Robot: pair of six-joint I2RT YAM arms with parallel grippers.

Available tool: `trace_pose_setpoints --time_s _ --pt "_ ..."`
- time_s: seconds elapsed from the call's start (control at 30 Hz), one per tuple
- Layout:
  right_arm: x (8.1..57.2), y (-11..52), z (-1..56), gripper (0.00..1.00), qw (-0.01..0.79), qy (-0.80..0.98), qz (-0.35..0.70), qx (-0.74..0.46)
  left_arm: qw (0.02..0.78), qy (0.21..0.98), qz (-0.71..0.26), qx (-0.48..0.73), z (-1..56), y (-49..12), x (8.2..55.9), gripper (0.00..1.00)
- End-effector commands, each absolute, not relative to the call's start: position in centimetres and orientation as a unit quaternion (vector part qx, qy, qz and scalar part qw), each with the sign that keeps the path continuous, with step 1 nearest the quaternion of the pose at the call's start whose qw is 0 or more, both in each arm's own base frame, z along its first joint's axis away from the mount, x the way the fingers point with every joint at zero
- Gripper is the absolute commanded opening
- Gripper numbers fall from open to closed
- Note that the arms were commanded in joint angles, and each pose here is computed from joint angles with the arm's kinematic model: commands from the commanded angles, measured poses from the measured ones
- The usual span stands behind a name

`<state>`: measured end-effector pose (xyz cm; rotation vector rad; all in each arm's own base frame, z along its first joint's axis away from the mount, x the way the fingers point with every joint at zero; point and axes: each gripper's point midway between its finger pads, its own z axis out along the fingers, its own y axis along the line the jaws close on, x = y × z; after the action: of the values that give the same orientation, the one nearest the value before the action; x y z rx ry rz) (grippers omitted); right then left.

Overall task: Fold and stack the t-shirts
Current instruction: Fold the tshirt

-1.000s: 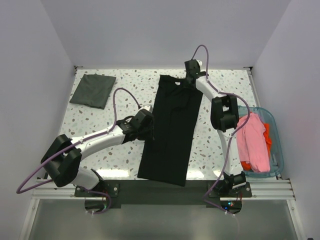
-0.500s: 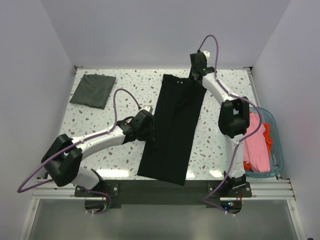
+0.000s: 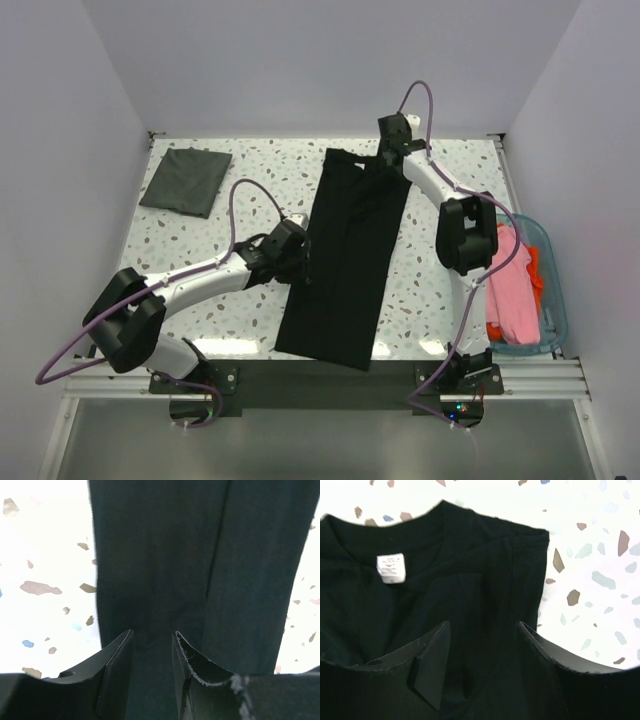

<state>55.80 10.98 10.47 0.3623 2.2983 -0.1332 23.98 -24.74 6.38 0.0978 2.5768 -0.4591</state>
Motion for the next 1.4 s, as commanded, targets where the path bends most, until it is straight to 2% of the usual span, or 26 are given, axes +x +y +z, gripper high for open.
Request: trace_pose_setpoints --time_s 0.0,0.07,0.1,0.13,0.27,0.47,0.97,1.37 --pt "54.9 9.9 11.1 0.58 0.397 0.902 -0.069 0.156 0.265 0.938 -0.208 0.076 7.1 -26.3 24.2 0.41" --pt "53.7 10.3 10.2 0.54 0.387 0.907 -0.056 0.155 0.262 0.939 -0.208 0.083 7.0 -26.4 23.9 0.41" --pt "53.2 10.6 10.9 0.47 0.393 0.905 -0.048 0.155 0.261 0.938 -0.208 0.088 7.0 -26.5 23.7 0.41" --pt "52.7 11.3 10.8 0.45 0.393 0.906 -0.043 0.150 0.260 0.938 -0.210 0.091 7.0 -26.7 23.6 0.41" --pt "51.1 12.9 8.2 0.43 0.374 0.916 -0.020 0.146 0.256 0.939 -0.210 0.097 6.6 -27.1 23.3 0.41" --pt "50.9 13.8 6.4 0.43 0.361 0.920 -0.008 0.150 0.252 0.939 -0.211 0.104 6.3 -27.5 22.8 0.41" --pt "48.9 15.0 11.0 0.43 0.416 0.892 0.011 0.176 0.246 0.941 -0.206 0.107 5.9 -27.2 22.5 0.41" --pt "50.3 17.2 6.9 0.45 0.380 0.912 0.000 0.156 0.247 0.942 -0.201 0.106 5.9 -26.9 22.4 0.41"
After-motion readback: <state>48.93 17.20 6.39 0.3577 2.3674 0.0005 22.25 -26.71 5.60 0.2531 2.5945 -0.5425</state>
